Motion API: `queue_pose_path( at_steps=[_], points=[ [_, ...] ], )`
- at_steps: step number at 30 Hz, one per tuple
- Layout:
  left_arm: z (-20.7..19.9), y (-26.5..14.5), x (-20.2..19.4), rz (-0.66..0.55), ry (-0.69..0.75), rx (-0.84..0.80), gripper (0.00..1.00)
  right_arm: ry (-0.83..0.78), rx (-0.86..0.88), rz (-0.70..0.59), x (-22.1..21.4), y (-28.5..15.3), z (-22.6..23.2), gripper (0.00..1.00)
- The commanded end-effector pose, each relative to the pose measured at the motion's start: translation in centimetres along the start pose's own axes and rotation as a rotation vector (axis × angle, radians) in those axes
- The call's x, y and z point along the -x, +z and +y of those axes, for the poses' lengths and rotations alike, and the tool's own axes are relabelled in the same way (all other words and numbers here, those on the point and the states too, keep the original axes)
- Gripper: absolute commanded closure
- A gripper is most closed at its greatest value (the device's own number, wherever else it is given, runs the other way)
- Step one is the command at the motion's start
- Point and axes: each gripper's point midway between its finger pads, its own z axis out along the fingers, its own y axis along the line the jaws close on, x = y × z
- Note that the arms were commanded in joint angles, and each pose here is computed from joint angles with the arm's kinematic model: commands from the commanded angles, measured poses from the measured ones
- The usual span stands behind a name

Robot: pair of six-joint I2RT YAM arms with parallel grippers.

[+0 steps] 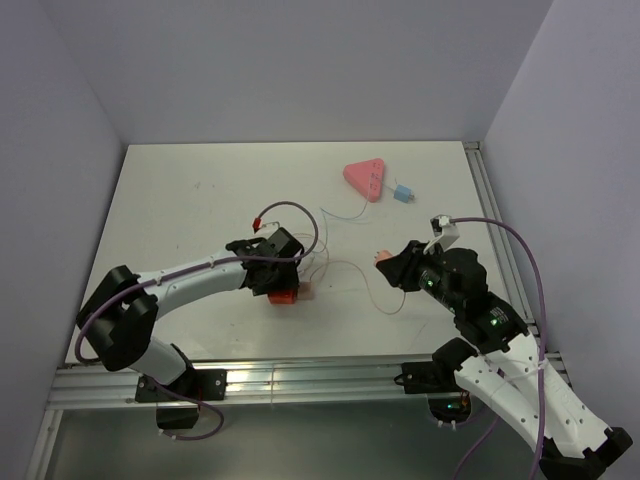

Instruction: Insert the plug

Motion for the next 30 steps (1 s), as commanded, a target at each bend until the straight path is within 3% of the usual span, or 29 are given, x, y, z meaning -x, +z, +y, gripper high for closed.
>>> queue_pose_path(
  at_steps=[1,5,10,16,23,30],
  points=[
    [-0.8,-0.7,1.8,-0.111,0.084,-0.078,1.0,-0.004,0.037,-0.017,0.8,-0.3,1.0,1.0],
    [-2.0,-2.7,2.4,-0.189,0.158,-0.17,1.0,-0.014,0.096,0.067,0.0,-0.3,2.4,1.0],
    [-5.7,-5.8,2.0,-0.281,0.309,-0.395,1.0,-0.06,0.136,0.306,-3.2,0.2,3.1,1.0],
    [-8.4,-10.3,0.9,-0.484,0.531,-0.574,1.0,-0.058,0.211,0.375,-3.1,-0.6,5.0,1.0],
    [-7.8,-15.7,0.0,-0.705,0.796,-0.764,1.0,-0.027,0.31,0.389,-2.2,-2.7,7.6,1.0],
    [-7.5,-17.0,-2.8,-0.767,1.091,-0.913,1.0,0.0,0.411,0.47,-3.3,-3.1,9.0,1.0]
  ],
)
